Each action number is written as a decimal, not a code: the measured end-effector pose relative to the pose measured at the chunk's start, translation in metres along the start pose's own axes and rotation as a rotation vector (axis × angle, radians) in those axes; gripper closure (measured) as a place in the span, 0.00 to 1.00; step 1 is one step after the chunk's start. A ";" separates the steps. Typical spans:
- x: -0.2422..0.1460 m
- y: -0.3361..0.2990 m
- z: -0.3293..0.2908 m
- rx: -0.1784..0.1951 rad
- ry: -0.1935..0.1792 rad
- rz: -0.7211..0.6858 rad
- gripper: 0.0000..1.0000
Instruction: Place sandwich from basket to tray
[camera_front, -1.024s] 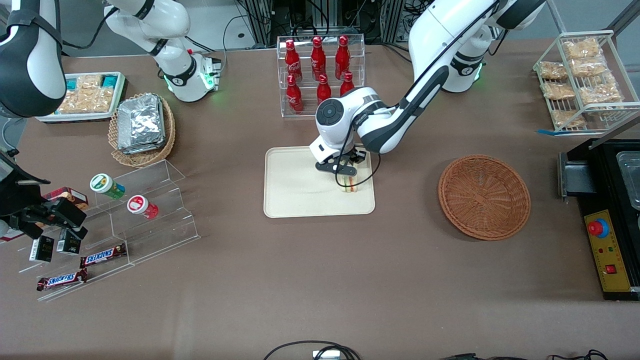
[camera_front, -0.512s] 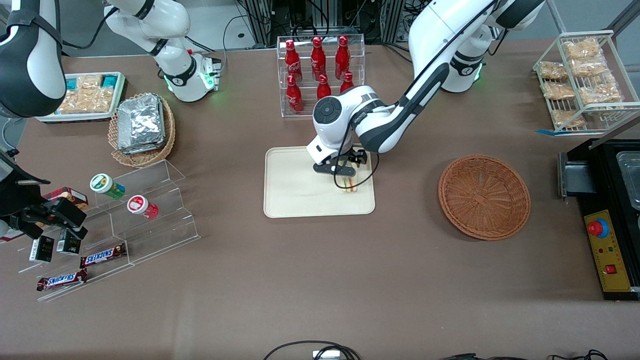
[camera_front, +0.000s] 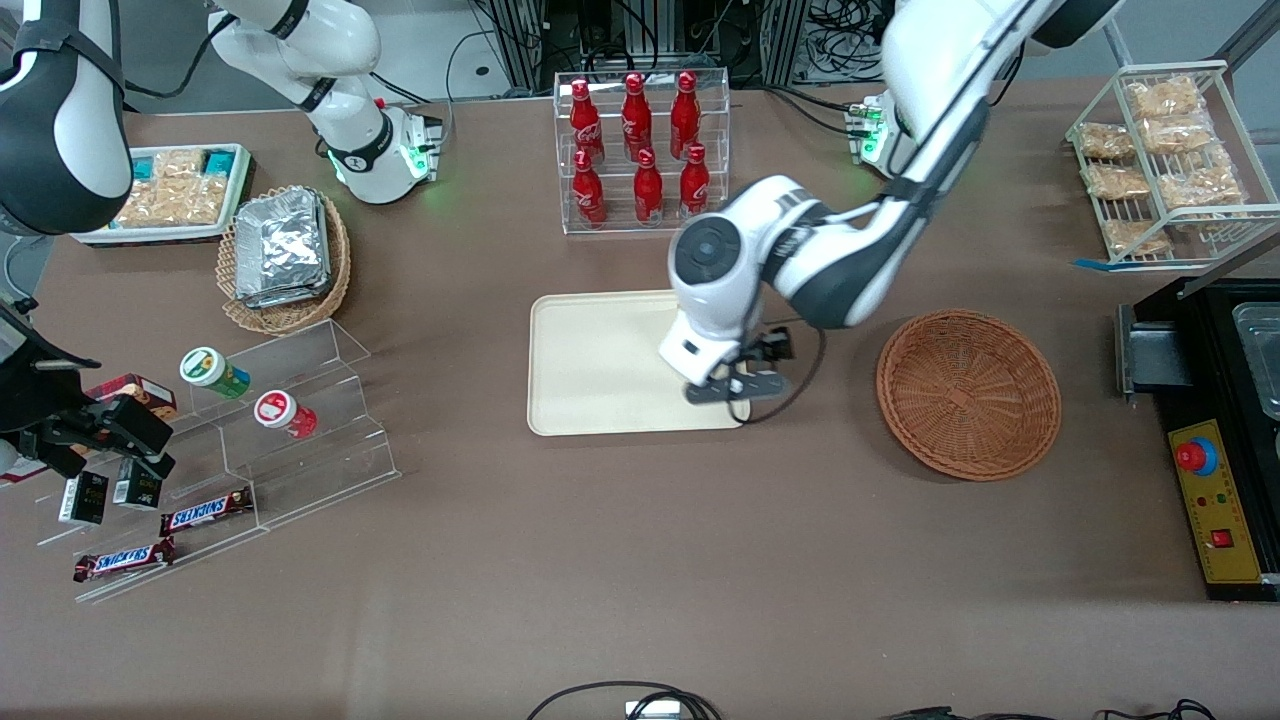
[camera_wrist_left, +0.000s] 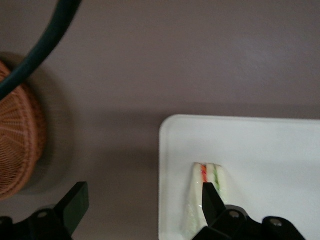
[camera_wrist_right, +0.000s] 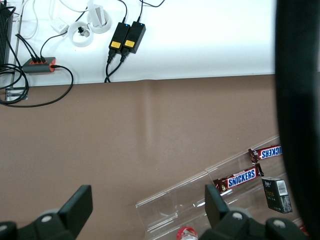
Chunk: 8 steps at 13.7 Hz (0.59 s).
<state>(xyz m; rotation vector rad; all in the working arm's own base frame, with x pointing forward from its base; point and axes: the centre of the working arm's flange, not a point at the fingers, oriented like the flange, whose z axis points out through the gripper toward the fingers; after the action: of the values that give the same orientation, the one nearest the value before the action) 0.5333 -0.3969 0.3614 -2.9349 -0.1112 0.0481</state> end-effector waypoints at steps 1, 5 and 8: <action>0.011 -0.016 -0.007 0.007 -0.003 -0.031 0.00; 0.049 -0.094 -0.038 0.027 0.005 -0.150 0.00; 0.066 -0.151 -0.062 0.006 -0.010 -0.154 0.00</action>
<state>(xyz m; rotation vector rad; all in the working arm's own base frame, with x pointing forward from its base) 0.5911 -0.2565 0.4511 -2.9098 -0.3374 0.0395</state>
